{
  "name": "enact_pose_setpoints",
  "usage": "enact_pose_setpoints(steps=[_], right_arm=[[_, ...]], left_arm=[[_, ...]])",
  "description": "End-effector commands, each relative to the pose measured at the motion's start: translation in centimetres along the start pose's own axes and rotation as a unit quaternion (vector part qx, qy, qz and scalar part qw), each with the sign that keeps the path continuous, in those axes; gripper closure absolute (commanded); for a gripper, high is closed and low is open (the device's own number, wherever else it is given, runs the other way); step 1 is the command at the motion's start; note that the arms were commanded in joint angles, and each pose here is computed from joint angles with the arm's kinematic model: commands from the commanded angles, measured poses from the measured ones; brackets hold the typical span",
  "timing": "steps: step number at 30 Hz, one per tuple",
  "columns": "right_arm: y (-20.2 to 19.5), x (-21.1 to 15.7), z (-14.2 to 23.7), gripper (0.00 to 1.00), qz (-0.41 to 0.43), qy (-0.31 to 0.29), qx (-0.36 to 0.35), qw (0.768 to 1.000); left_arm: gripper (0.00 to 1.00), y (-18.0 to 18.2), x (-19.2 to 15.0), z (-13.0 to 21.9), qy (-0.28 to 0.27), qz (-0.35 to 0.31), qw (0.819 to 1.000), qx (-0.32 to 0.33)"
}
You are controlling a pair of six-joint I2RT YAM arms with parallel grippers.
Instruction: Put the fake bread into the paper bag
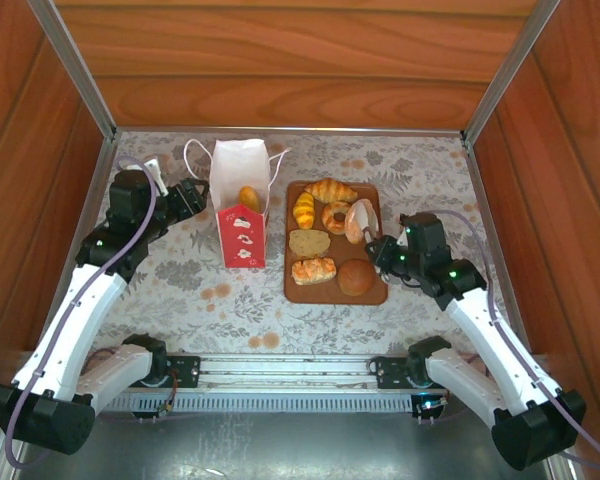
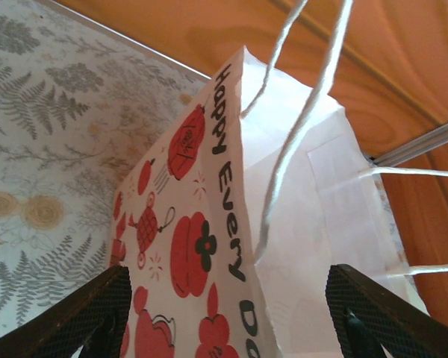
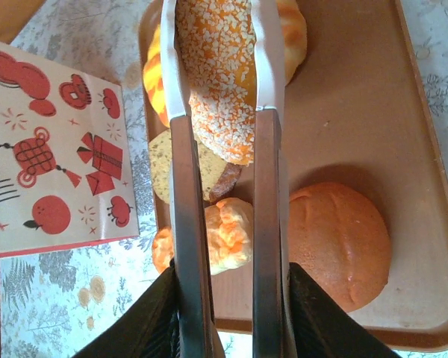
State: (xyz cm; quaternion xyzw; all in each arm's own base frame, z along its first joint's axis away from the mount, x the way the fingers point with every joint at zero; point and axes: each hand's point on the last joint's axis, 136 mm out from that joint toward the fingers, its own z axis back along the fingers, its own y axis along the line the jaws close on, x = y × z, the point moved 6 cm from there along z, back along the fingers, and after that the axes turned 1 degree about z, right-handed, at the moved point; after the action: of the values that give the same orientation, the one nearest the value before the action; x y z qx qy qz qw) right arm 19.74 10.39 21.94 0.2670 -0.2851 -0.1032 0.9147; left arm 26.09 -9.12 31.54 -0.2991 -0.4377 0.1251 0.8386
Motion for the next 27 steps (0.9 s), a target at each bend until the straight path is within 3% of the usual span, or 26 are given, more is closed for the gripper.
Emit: enact_pose_setpoints(steps=[1,8,13,27], right_arm=[[1.0,1.2,2.2,0.76,0.060,-0.029,0.006,0.998],[2.3,2.1,4.6,0.76,0.117,-0.044,0.013,0.992],[3.8,2.6,5.2,0.76,0.139,-0.052,0.056,0.987],[7.7,5.2,8.3,0.76,0.180,-0.104,0.122,0.971]], left_arm=[[0.28,-1.0,0.2,0.1,0.015,0.016,1.000,-0.023],[0.30,-0.5,-0.3,-1.5,0.041,0.042,0.998,-0.011],[0.36,-0.4,-0.3,-2.6,0.055,0.061,0.997,-0.010],[0.47,-0.3,0.1,-5.0,0.027,0.120,0.992,-0.034]])
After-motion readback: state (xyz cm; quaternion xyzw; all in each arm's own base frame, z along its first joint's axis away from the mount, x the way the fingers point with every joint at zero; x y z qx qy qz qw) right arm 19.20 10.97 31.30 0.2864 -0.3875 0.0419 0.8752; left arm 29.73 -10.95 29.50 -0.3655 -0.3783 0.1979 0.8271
